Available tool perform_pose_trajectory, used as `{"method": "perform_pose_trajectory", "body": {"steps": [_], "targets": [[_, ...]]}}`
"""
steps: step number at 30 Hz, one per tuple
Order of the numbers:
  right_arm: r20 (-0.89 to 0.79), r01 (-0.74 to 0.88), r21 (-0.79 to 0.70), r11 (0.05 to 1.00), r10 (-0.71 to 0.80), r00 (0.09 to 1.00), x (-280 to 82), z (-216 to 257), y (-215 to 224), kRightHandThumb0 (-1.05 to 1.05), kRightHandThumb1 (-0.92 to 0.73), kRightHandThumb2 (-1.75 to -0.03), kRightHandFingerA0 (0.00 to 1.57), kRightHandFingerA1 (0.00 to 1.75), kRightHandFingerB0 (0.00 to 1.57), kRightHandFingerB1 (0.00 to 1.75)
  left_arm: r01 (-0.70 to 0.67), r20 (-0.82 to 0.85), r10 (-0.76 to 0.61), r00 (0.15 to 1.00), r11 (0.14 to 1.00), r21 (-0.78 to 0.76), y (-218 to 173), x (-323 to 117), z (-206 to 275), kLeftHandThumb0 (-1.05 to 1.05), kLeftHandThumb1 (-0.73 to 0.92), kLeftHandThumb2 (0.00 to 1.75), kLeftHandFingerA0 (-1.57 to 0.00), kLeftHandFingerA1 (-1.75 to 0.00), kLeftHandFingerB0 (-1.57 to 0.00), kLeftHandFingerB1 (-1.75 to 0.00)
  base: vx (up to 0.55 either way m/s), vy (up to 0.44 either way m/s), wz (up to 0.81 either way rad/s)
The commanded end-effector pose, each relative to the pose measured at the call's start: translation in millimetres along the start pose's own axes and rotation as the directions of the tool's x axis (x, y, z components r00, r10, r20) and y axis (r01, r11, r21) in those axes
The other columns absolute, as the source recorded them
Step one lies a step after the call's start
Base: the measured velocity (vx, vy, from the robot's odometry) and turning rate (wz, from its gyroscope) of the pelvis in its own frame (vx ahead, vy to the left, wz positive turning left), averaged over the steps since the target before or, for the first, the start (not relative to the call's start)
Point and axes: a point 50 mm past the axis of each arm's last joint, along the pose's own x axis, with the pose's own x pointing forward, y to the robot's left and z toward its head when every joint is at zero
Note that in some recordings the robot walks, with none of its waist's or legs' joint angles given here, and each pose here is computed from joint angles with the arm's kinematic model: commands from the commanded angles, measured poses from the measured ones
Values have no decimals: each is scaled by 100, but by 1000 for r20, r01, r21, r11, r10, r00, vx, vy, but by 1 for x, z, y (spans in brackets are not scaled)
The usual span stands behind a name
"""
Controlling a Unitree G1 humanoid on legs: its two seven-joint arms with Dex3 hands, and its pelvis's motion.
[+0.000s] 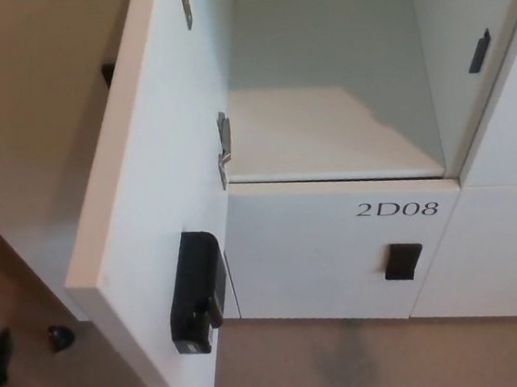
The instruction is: The robot walks towards an open cabinet and lifts its left hand to push the door towards the right to close it.
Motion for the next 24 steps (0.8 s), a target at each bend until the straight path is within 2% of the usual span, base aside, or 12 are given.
{"method": "perform_pose_trajectory", "body": {"steps": [1,4,5,11,13,15,18,19,21,22,23,24], "targets": [[-56,50,28,998,-49,997,-47,-21,-40,-9,-59,-56,46,49,42,44,2,166,-1,986,1000,-9,-18,30,84,0,45,89,-30,-58,-24,-54,-1,-92,0],[-54,52,43,998,-50,997,-57,-26,-43,-10,-58,-56,51,50,42,44,52,217,-53,975,999,12,-53,40,117,-4,41,86,-34,-59,-28,-54,-2,-93,-2],[-48,48,50,998,-46,998,-62,-28,-41,-11,-59,-56,53,50,42,43,111,267,-123,956,992,60,-92,45,143,-25,55,63,-47,-45,-42,-41,-6,-93,3],[1,8,87,996,-8,1000,-68,-30,-24,-8,-59,-56,57,55,46,46,415,370,-463,805,886,207,-275,-2,227,-32,57,58,-67,-43,-47,-36,0,0,0],[17,-5,87,996,3,1000,-70,-28,-20,-8,-59,-56,57,55,46,46,457,367,-512,777,859,231,-297,-15,234,-32,57,58,-67,-43,-47,-36,0,0,0],[45,-49,91,995,45,998,-79,-24,-4,-8,-61,-57,59,54,47,46,650,365,-707,606,705,285,-378,-86,249,-17,59,57,-58,-44,-41,-37,0,0,10],[73,-82,102,991,75,995,-84,-22,5,-8,-61,-57,59,53,48,46,759,365,-841,399,526,383,-428,-163,253,-20,63,59,-55,-43,-41,-39,0,0,12],[149,-89,28,996,84,985,-88,-17,8,-30,-69,-60,43,48,34,40,798,347,-903,253,398,452,-447,-209,237,-11,70,60,-48,-65,-34,-46,0,0,12],[204,-93,-27,995,97,974,-91,-13,10,-30,-69,-60,43,48,34,40,813,340,-929,148,310,492,-457,-241,228,-11,70,60,-48,-65,-34,-46,0,0,16],[41,-29,138,990,23,999,-91,-19,0,-53,-31,-67,70,52,71,52,835,303,-952,39,198,514,-463,-270,213,-11,67,59,-48,-61,-36,-47,0,0,19],[41,-29,138,990,23,999,-91,-19,0,-53,-31,-67,70,52,71,52,835,303,-952,39,198,514,-463,-270,213,-11,67,59,-48,-61,-36,-47,0,0,17],[50,-45,186,981,36,998,-87,-18,1,-5,-61,-57,57,62,42,50,844,281,-959,-46,113,525,-465,-291,201,-7,67,61,-46,-66,-34,-49,0,0,17]]}}
